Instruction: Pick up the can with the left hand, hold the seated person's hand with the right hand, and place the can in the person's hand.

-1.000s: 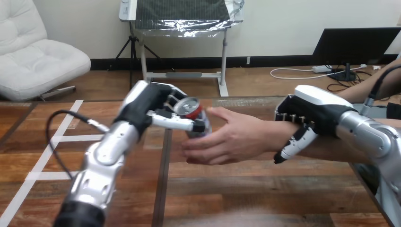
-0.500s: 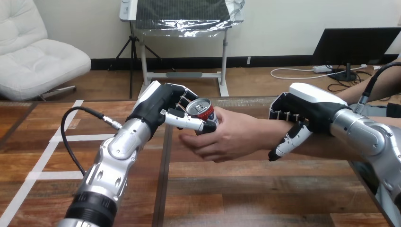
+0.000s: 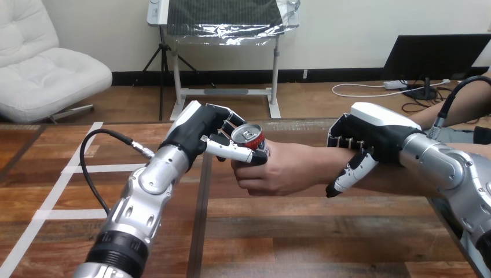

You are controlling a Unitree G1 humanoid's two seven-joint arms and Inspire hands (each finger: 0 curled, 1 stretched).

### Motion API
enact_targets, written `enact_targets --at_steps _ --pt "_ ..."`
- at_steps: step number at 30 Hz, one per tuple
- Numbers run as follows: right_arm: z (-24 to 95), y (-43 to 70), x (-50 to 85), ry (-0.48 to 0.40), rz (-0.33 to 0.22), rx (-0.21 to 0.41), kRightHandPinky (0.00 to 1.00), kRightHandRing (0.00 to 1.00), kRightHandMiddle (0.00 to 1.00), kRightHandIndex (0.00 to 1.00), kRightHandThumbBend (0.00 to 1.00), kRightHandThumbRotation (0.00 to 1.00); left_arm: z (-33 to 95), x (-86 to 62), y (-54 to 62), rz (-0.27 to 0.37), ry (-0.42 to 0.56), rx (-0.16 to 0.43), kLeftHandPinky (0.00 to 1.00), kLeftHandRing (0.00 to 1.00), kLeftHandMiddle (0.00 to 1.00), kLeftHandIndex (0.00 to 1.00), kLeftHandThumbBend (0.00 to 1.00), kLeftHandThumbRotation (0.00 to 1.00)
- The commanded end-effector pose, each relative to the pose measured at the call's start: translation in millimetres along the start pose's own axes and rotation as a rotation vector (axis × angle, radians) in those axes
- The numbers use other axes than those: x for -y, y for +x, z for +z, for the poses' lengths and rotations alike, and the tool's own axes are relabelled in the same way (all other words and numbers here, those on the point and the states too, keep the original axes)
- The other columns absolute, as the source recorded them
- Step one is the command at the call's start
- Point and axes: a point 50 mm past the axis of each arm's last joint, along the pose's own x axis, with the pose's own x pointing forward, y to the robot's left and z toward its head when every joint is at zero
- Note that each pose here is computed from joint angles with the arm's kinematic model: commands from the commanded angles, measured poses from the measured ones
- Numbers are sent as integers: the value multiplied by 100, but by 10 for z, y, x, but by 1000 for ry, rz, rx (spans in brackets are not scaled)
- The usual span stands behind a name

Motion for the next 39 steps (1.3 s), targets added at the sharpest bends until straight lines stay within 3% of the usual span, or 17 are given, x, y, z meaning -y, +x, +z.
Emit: enact_targets --at_steps 1,16,29,31,34,35,39 --pt "87 63 5 15 2 14 27 32 38 38 88 8 546 190 160 -60 0 170 29 36 40 41 78 0" --pt "74 75 -28 13 -5 21 30 34 40 39 89 10 585 345 177 -102 -22 168 34 42 44 42 78 0" --pt "38 59 -58 33 5 37 30 35 40 39 90 12 551 330 144 -110 -46 170 38 45 47 46 77 1" --pt "27 35 -61 29 23 41 31 36 40 40 91 15 523 303 124 -117 -55 157 42 50 53 52 80 4" --pt "19 17 -63 9 41 39 34 39 44 44 93 25 501 281 103 -117 -72 153 51 60 62 60 83 26" --pt "19 14 -63 4 44 38 36 41 46 47 95 31 497 277 99 -116 -76 153 58 66 67 64 84 38" --pt "10 -9 -65 -24 68 33 40 45 51 53 98 42 475 254 73 -102 -90 162 66 73 74 71 88 56"
